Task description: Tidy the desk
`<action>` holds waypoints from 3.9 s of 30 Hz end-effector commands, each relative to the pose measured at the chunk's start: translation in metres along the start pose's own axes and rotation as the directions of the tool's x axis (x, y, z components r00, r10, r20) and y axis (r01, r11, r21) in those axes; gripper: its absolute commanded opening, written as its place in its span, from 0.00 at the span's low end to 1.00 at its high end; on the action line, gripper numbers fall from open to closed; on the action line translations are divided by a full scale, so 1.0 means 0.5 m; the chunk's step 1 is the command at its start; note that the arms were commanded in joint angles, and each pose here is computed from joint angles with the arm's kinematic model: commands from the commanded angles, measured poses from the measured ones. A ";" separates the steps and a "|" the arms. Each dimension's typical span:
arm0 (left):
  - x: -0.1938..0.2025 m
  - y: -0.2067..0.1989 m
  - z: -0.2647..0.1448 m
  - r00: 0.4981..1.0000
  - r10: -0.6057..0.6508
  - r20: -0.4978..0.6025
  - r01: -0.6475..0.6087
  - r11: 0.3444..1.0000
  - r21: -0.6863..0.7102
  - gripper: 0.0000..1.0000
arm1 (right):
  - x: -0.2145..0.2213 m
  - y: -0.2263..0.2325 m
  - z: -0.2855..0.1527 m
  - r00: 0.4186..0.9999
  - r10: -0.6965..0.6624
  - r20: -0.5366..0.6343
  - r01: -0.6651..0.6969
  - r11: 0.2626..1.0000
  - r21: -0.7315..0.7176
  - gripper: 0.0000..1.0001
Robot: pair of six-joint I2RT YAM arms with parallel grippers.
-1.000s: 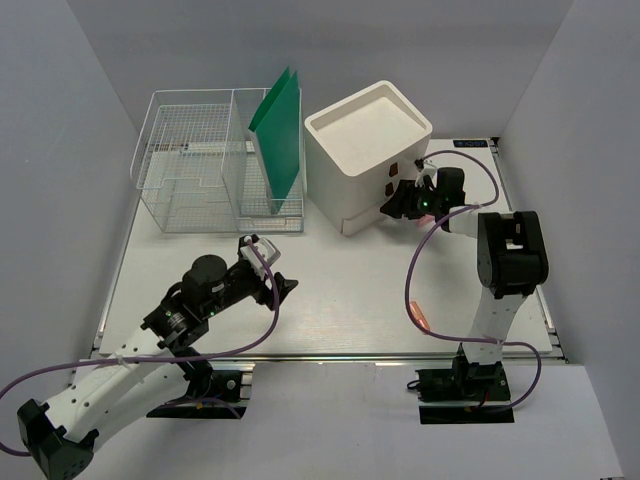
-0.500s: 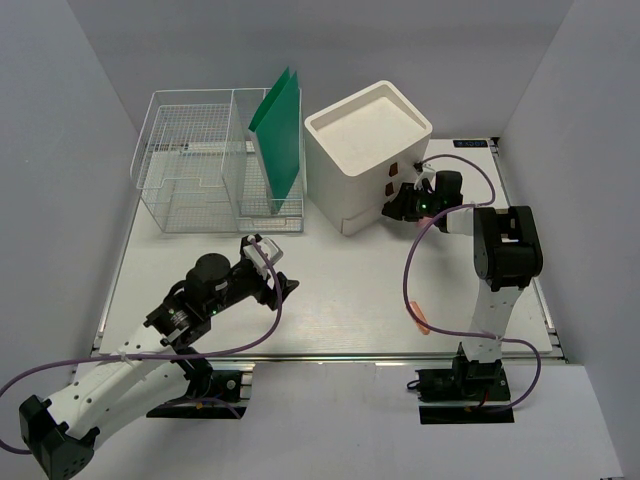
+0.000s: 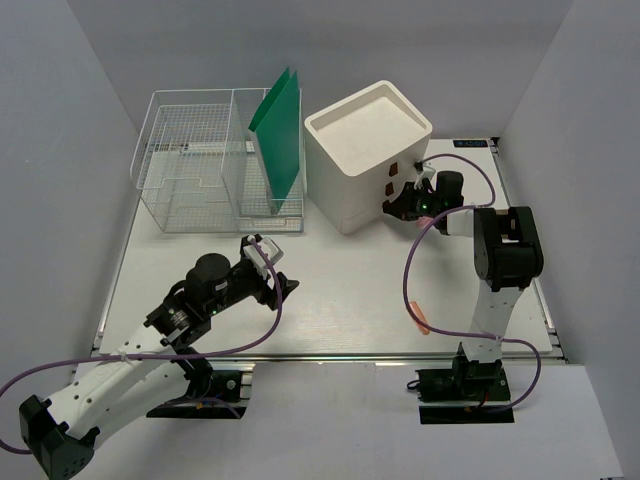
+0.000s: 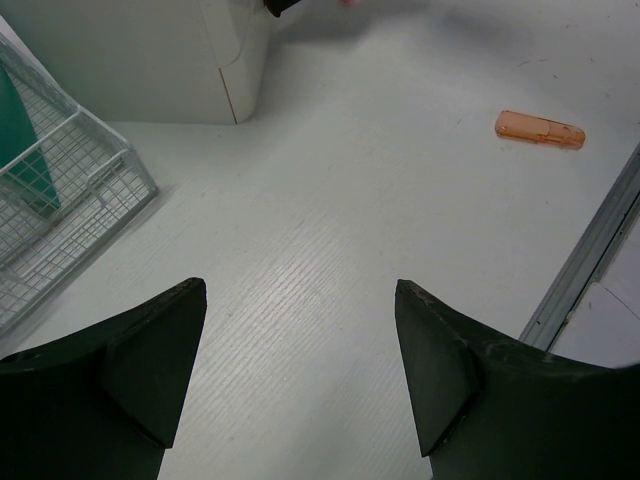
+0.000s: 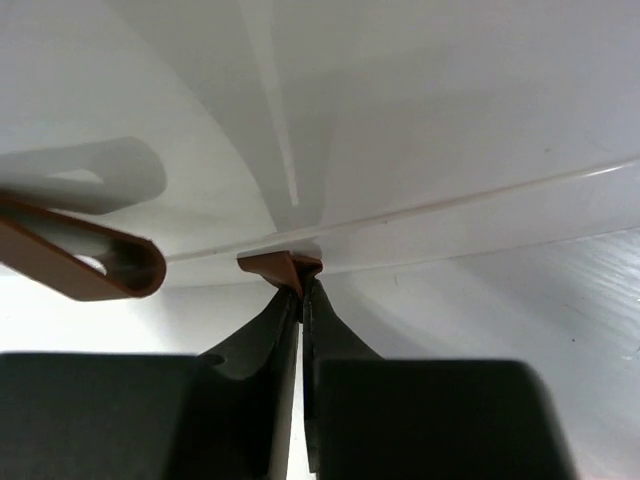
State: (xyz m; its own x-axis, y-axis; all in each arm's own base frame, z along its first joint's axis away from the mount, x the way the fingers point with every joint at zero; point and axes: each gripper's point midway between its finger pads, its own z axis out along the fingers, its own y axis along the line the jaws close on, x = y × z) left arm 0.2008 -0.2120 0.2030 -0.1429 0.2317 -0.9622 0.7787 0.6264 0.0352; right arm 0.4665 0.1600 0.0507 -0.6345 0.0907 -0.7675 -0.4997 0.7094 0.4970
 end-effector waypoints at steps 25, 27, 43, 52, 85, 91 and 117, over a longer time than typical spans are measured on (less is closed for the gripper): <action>-0.034 0.005 -0.015 0.999 0.009 0.051 -0.009 1.000 -0.014 0.86 | 0.041 0.049 -0.140 0.999 0.040 -0.023 -0.040 0.999 0.009 0.00; -0.034 0.005 -0.014 0.999 0.009 0.051 -0.009 1.000 -0.014 0.86 | 0.047 0.056 -0.144 0.999 0.039 -0.033 -0.039 0.999 0.000 0.00; -0.035 0.006 -0.016 0.999 0.009 0.053 -0.009 1.000 -0.017 0.85 | 0.019 0.066 -0.226 0.996 -0.076 -0.047 0.077 0.997 0.028 0.54; -0.047 0.001 -0.024 0.997 0.012 0.079 -0.011 1.000 -0.006 0.85 | -0.114 -0.019 -0.304 0.950 -0.302 -0.080 0.312 0.907 0.283 0.58; -0.060 -0.005 -0.031 0.994 0.014 0.106 -0.015 1.000 0.009 0.85 | -0.118 -0.268 -0.201 0.980 0.125 -0.152 -0.032 0.864 0.502 0.20; -0.044 -0.003 -0.020 0.997 0.012 0.074 -0.013 1.000 0.009 0.86 | -0.124 -0.286 -0.173 0.981 0.129 -0.147 -0.042 0.873 0.485 0.20; -0.039 0.000 -0.017 0.998 0.011 0.062 -0.011 1.000 0.000 0.86 | 0.020 -0.236 -0.191 0.937 0.210 -0.280 -0.082 0.909 0.408 0.20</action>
State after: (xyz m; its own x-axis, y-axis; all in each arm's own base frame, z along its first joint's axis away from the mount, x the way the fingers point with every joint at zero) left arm 0.1982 -0.2113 0.2095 -0.1230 0.2175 -0.9683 0.7833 0.6203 0.0398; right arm 0.4841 0.0117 0.0210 -0.8467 0.0639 -0.5282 -0.1556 0.9196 0.3607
